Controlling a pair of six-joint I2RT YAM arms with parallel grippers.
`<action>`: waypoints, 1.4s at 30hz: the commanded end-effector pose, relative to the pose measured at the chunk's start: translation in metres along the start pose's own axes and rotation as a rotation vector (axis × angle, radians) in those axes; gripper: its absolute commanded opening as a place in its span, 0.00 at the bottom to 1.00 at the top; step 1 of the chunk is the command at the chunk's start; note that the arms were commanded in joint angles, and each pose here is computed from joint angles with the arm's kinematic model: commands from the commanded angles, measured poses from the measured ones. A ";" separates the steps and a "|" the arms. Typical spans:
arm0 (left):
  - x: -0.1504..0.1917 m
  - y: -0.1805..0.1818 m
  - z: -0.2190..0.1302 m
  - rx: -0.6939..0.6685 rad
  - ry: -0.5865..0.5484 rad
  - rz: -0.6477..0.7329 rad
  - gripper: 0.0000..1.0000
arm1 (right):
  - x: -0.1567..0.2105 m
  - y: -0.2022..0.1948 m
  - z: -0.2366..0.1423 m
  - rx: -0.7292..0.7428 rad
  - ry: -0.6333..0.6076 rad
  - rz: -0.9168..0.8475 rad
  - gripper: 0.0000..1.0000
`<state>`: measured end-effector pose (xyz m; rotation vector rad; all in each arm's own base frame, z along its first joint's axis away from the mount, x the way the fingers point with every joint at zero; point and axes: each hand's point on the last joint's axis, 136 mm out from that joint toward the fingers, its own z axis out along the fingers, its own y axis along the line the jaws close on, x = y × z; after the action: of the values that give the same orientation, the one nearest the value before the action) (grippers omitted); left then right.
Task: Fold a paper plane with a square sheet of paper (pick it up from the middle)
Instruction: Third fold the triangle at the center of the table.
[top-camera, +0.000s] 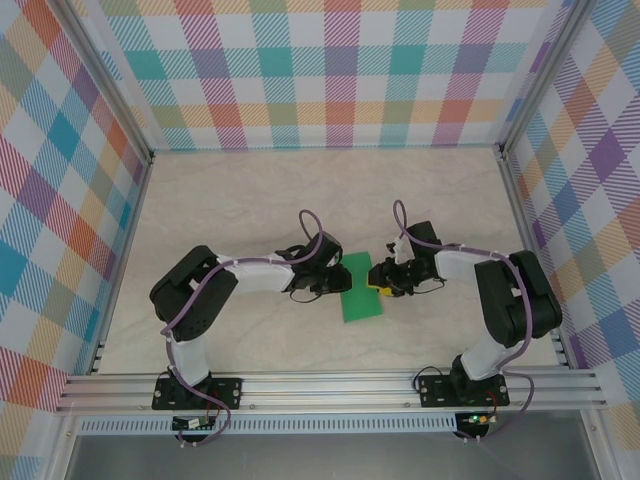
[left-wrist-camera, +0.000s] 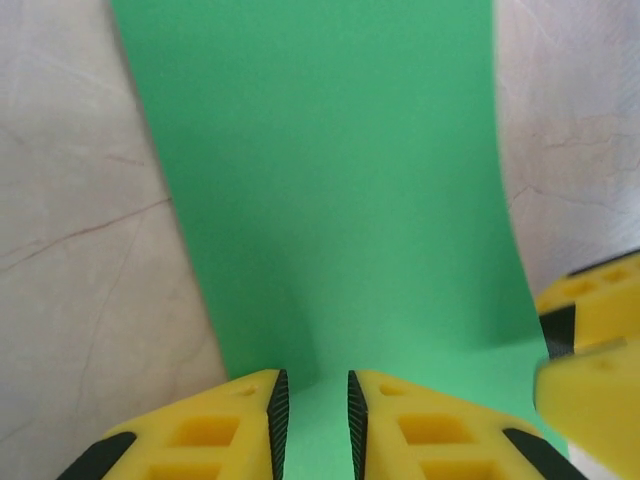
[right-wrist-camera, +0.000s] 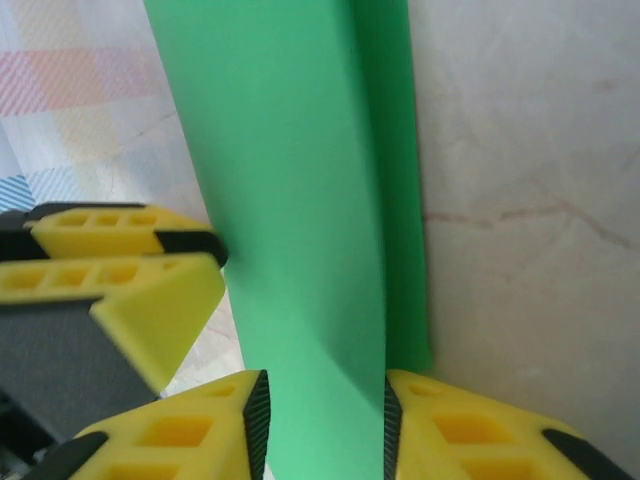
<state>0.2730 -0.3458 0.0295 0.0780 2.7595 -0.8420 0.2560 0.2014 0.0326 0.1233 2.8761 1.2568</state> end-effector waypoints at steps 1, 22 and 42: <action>0.006 -0.008 -0.021 0.007 -0.017 0.076 0.28 | -0.006 0.011 0.000 -0.052 0.014 -0.024 0.28; 0.085 -0.070 -0.045 -0.298 -0.096 0.715 0.65 | 0.000 0.010 0.004 -0.099 0.016 0.088 0.15; 0.075 -0.084 -0.013 -0.592 -0.227 0.876 0.65 | 0.000 0.013 0.002 -0.105 0.026 0.084 0.15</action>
<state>0.1795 -0.4144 0.0635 0.9262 2.3008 0.0922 0.2562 0.2098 0.0349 0.2437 2.8597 1.3907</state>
